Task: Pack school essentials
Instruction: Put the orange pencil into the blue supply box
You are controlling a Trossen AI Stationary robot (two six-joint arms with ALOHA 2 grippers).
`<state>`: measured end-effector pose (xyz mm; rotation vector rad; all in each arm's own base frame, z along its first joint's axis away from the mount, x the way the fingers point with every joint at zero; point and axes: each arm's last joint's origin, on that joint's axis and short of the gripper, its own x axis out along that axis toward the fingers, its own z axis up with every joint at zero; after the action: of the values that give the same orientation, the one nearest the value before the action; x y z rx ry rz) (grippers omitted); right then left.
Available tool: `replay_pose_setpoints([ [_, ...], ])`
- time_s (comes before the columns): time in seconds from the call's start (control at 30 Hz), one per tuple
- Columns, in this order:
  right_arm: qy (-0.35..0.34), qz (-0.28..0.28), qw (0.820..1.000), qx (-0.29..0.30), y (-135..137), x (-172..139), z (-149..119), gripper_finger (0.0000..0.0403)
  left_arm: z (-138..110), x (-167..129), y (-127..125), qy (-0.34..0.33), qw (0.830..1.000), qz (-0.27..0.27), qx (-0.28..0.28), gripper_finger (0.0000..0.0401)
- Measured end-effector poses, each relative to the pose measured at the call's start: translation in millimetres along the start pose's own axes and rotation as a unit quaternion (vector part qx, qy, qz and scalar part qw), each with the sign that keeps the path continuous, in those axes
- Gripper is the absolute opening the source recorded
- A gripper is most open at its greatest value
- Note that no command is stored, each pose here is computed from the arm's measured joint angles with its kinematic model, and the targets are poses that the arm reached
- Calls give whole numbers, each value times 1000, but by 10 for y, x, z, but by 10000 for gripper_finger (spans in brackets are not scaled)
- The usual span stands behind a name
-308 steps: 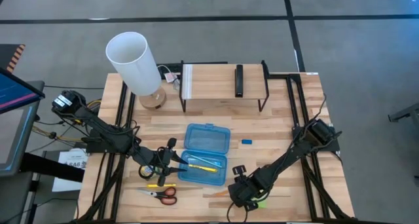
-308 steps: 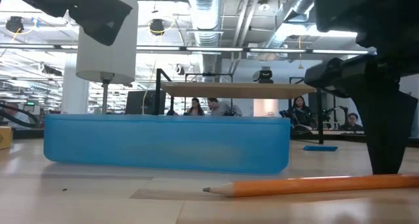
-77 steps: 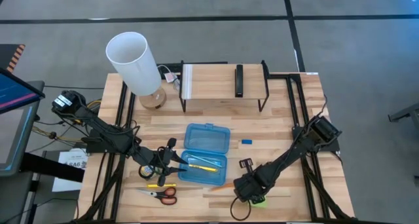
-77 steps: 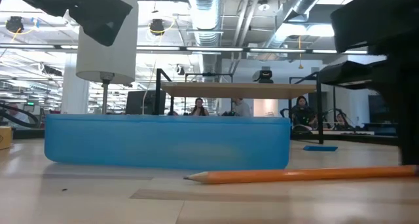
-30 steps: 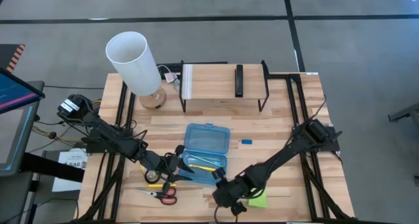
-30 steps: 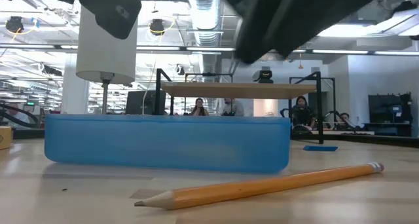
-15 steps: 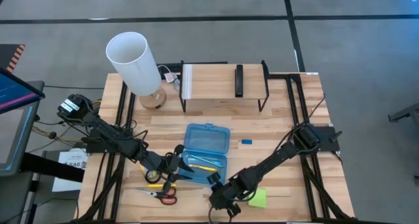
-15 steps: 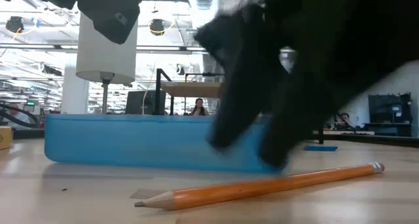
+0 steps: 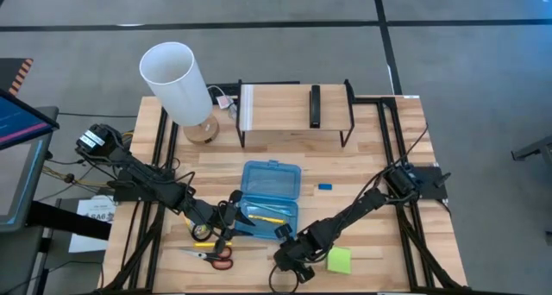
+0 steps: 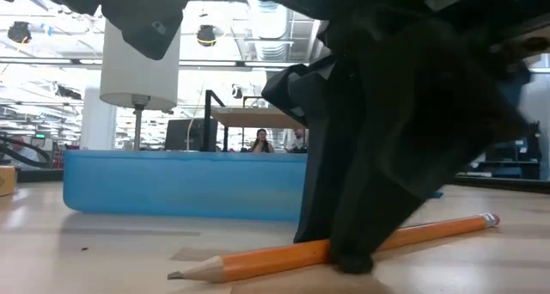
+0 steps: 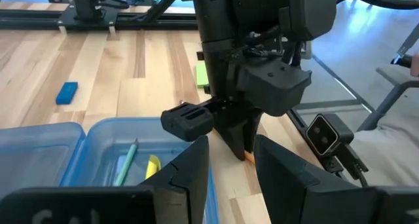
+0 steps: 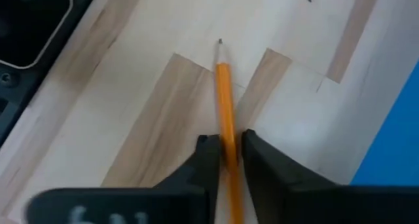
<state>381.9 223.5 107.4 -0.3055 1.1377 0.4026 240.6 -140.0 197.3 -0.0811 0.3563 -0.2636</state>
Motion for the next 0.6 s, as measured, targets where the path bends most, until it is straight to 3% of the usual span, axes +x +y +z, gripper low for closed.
replay_pose_setpoints([
  [0.17,2,-1,1000,-6,-21,-3,-3,16,-1,0,0,0,1000,0,0,109],
  [0.37,-6,0,1000,-4,-24,-53,13,8,-3,0,1,2,1000,0,0,109],
  [0.6,-17,-4,1000,-2,-39,-337,45,3,-5,0,1,3,1000,0,0,109],
])
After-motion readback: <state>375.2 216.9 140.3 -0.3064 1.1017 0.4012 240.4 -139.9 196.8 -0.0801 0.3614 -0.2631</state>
